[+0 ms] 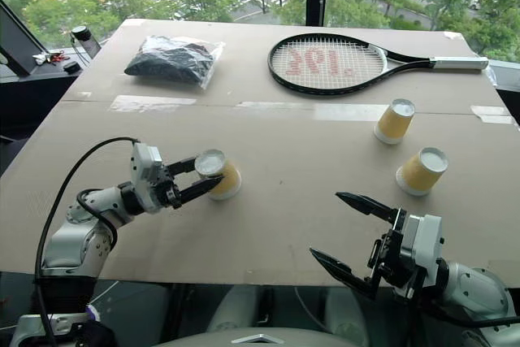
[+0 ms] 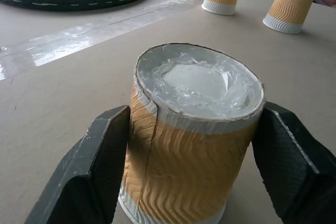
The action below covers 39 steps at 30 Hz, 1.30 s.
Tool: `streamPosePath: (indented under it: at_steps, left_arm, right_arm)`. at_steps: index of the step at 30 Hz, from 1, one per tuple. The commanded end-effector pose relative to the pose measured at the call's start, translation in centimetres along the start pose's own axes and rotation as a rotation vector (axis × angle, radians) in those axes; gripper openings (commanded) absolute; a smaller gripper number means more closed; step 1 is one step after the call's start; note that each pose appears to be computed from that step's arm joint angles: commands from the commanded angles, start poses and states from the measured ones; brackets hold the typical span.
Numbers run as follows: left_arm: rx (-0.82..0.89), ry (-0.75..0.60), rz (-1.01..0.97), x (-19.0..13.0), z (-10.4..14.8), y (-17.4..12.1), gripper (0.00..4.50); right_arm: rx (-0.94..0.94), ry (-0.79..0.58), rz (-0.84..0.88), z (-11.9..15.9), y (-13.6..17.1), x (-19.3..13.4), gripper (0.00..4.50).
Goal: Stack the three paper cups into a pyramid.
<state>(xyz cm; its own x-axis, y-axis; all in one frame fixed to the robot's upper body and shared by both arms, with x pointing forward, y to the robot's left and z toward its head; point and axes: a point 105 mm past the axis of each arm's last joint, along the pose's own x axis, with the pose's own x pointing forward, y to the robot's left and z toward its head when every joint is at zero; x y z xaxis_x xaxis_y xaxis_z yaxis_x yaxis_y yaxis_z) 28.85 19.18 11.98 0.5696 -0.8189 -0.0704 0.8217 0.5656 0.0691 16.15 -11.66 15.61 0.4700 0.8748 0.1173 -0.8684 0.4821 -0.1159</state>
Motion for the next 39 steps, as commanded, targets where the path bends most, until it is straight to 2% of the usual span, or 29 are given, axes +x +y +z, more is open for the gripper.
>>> streamPosePath:
  at_steps: [1, 7, 10, 13, 15, 19, 24, 37, 39]
  left_arm:
    - [0.043, -0.02, -0.024, 0.5, 0.5, 0.1, 2.05]
    - [0.073, -0.075, -0.007, 3.6, 3.6, 1.8, 2.05]
    - [0.065, -0.051, -0.02, 6.3, 5.0, 2.5, 2.05]
    - [0.065, -0.033, -0.085, 10.5, 6.4, 2.8, 2.05]
    - [0.053, -0.012, -0.101, 12.8, 6.5, 2.9, 2.05]
    - [0.061, 0.016, -0.115, 15.0, 6.2, 3.1, 2.05]
    - [0.082, 0.047, -0.086, 16.4, 5.2, 3.6, 2.05]
    - [0.101, 0.058, -0.066, 15.9, 4.3, 4.1, 2.05]
    - [0.083, 0.044, -0.055, 15.9, 4.5, 4.2, 3.09]
  right_arm:
    - [-0.052, -0.031, -0.009, 1.2, 0.4, 0.4, 4.5]
    - [-0.079, -0.031, -0.075, 1.4, -0.1, 0.6, 4.5]
    - [-0.099, -0.029, -0.121, 1.4, -0.6, 0.7, 4.5]
    - [-0.119, -0.022, -0.2, 1.4, -1.3, 0.6, 4.5]
    - [-0.131, -0.019, -0.246, 1.4, -1.6, 0.5, 4.5]
    - [-0.146, -0.03, -0.319, 1.7, -1.9, 0.3, 4.5]
    - [-0.139, 0.003, -0.388, 1.4, -1.5, -0.8, 4.5]
    - [-0.112, 0.063, -0.45, -0.2, -1.1, -2.5, 4.5]
    - [-0.112, 0.063, -0.45, -0.3, -1.2, -2.5, 4.5]
